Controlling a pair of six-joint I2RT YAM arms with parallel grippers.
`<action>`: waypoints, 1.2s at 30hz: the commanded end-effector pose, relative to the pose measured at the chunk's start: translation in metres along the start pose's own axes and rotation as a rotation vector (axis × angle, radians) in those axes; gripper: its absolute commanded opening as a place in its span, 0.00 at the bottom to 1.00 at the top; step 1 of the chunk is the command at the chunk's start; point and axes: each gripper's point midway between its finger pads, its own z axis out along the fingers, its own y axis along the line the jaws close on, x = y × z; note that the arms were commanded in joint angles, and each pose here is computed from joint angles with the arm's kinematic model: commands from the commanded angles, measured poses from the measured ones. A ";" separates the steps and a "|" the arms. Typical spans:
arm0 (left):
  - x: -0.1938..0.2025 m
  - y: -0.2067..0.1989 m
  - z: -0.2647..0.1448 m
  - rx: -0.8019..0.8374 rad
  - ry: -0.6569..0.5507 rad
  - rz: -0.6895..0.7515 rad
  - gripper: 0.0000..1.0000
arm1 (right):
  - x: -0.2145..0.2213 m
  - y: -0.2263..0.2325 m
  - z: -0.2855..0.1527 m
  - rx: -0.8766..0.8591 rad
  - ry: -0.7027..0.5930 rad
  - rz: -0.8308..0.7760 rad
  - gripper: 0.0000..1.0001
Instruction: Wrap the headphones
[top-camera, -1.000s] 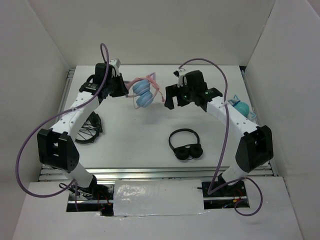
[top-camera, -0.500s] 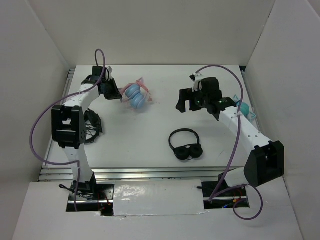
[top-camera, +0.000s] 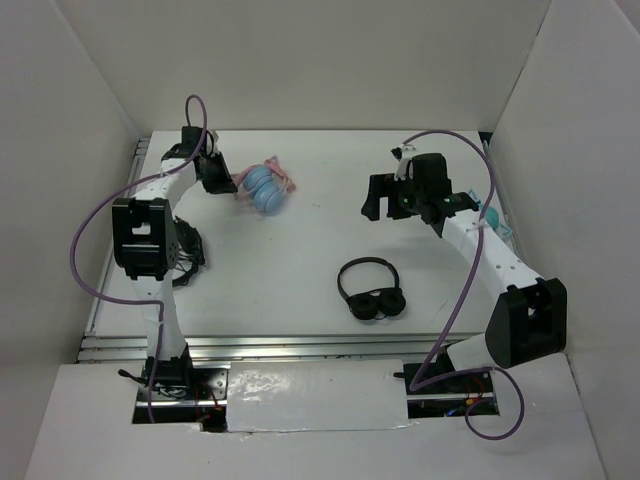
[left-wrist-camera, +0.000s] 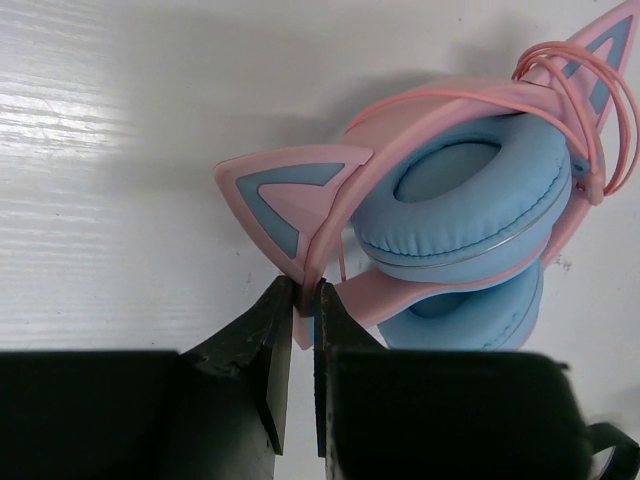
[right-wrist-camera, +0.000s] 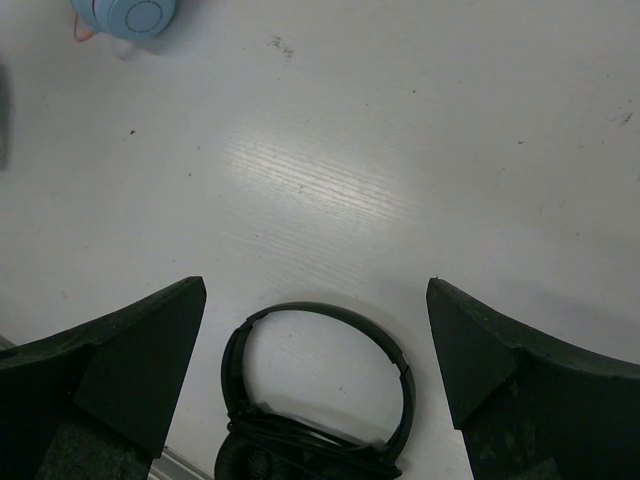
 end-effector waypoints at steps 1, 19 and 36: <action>-0.021 0.001 -0.002 0.040 -0.037 -0.015 0.00 | -0.006 0.000 -0.001 -0.013 -0.019 0.003 1.00; -0.040 -0.001 -0.028 0.021 -0.097 -0.001 0.99 | -0.015 0.005 -0.019 -0.010 -0.070 -0.015 1.00; -0.084 -0.077 -0.235 0.169 -0.492 0.099 0.99 | -0.058 0.029 -0.093 -0.044 -0.365 0.046 1.00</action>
